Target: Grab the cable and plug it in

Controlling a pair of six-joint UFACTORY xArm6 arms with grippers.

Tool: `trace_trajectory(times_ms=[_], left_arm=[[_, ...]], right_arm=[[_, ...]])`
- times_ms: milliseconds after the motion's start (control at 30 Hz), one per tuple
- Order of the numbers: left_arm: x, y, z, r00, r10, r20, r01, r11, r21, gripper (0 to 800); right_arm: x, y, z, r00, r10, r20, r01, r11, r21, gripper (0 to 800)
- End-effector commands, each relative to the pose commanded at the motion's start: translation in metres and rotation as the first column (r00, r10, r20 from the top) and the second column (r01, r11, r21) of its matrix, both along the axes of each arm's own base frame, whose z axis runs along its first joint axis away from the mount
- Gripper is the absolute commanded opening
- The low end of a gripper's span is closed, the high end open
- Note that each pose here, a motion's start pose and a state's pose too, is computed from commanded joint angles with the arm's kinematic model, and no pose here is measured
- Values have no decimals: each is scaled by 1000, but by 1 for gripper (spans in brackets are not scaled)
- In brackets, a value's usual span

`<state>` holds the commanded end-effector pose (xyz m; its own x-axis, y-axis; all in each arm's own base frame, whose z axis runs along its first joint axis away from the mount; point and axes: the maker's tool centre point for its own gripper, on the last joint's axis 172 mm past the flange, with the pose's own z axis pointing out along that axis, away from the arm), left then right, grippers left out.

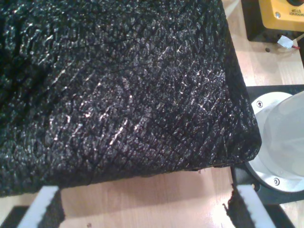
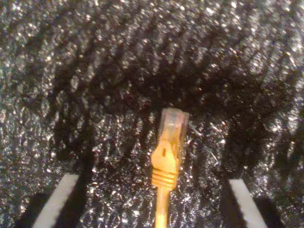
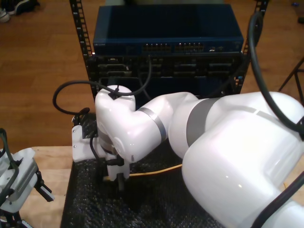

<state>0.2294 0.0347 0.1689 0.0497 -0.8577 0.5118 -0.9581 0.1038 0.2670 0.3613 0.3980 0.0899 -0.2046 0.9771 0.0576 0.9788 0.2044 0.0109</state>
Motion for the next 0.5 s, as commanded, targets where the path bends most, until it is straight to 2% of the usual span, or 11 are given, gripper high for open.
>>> trace_trajectory(times_ms=[100,200,267,333,500], left_arm=[[1,0,0,1000,0,1,0,1000,1,800],[1,0,0,1000,0,1,0,1000,1,800],[1,0,0,1000,0,1,0,1000,1,800],[1,1,1,1000,0,4,0,1000,2,800],[2,1,1,1000,-1,4,1,1000,2,800]], right_arm=[[-3,2,-1,1000,-3,0,3,1000,-3,617],[-1,1,-1,1000,3,9,-3,1000,-9,531],[2,1,-1,1000,-1,23,1,1000,-10,520],[5,0,-1,999,2,40,-1,1000,-17,472],[10,-7,-2,996,-9,83,14,998,-59,444]])
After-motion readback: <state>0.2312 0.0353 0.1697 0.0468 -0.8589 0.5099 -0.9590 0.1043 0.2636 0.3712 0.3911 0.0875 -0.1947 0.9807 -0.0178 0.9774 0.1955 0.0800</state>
